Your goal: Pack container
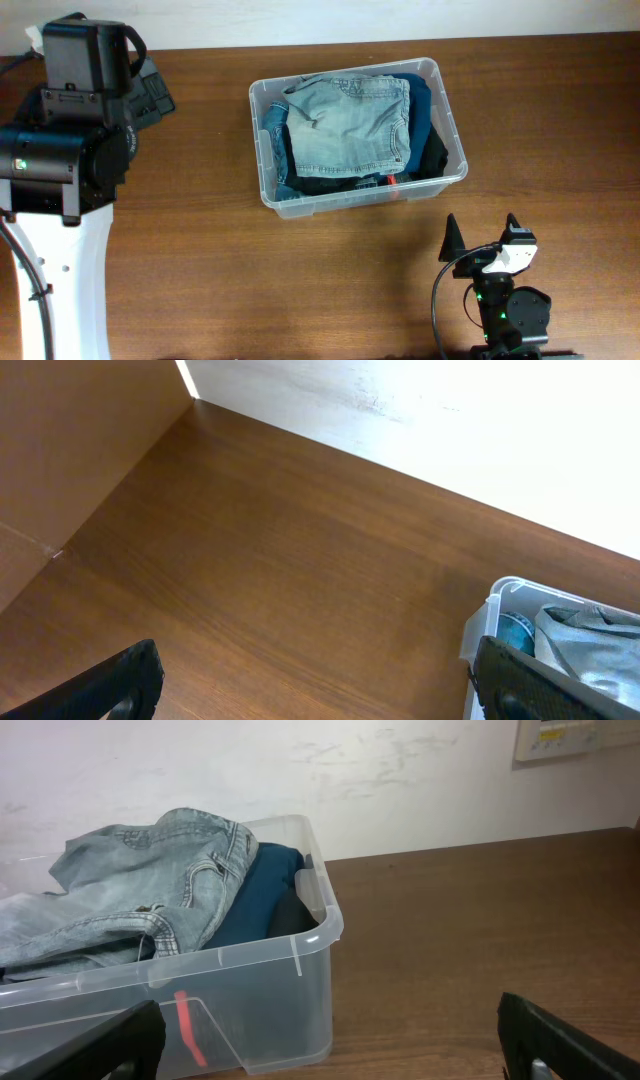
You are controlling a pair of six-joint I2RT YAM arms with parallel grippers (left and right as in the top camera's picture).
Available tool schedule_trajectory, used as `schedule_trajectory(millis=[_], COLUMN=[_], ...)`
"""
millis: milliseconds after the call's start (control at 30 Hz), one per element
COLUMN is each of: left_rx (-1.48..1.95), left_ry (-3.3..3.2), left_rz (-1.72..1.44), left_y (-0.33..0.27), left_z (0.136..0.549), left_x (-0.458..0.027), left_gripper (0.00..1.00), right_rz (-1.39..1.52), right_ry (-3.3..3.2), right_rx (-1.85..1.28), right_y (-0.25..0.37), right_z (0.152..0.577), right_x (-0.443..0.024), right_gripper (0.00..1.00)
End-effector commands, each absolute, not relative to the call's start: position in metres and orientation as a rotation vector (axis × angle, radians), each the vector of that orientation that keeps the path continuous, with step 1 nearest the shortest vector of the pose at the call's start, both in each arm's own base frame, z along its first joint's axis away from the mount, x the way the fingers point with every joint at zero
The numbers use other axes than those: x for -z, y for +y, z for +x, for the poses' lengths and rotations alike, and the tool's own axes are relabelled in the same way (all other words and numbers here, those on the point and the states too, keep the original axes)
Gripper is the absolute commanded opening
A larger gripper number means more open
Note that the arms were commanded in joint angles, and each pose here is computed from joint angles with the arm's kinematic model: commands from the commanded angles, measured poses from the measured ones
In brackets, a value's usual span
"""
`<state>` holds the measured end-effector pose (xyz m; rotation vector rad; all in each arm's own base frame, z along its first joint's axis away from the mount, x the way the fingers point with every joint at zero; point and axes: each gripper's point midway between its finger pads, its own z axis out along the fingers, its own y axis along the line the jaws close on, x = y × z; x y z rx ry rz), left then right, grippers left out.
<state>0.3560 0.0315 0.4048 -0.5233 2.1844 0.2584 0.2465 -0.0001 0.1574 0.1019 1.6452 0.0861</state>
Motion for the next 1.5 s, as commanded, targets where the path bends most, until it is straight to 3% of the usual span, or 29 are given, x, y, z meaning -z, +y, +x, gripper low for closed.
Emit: schedule_trajectory(millis=[0, 167, 367, 600, 767, 1167, 1467], left_rx=[-0.280, -0.284, -0.254, -0.192, -0.188, -0.186, -0.102], left_ry=[2.179, 2.189, 2.125, 1.988, 1.985, 2.142, 2.165], left_rz=[-0.525, -0.524, -0.531, -0.543, -0.543, -0.539, -0.652], left_y=[0.035, 0.035, 0.038, 0.044, 0.050, 0.055, 0.050], left_z=[0.356, 0.357, 0.331, 0.282, 0.235, 0.133, 0.124], left_x=[-0.406, -0.403, -0.426, -0.467, -0.471, -0.384, -0.283], left_gripper=[0.99, 0.99, 0.99, 0.99, 0.99, 1.00, 0.99], right_rz=[0.095, 0.095, 0.095, 0.095, 0.095, 0.095, 0.095], right_ry=[1.648, 1.649, 1.649, 1.649, 1.649, 1.648, 1.648], right_rx=[-0.082, -0.082, -0.082, -0.082, -0.082, -0.082, -0.082], right_y=[0.000, 0.000, 0.000, 0.000, 0.000, 0.000, 0.000], right_z=[0.246, 0.246, 0.246, 0.246, 0.246, 0.246, 0.246], right_x=[-0.155, -0.155, -0.155, -0.155, -0.155, -0.155, -0.155], right_gripper=[0.99, 0.99, 0.98, 0.98, 0.98, 0.98, 0.98])
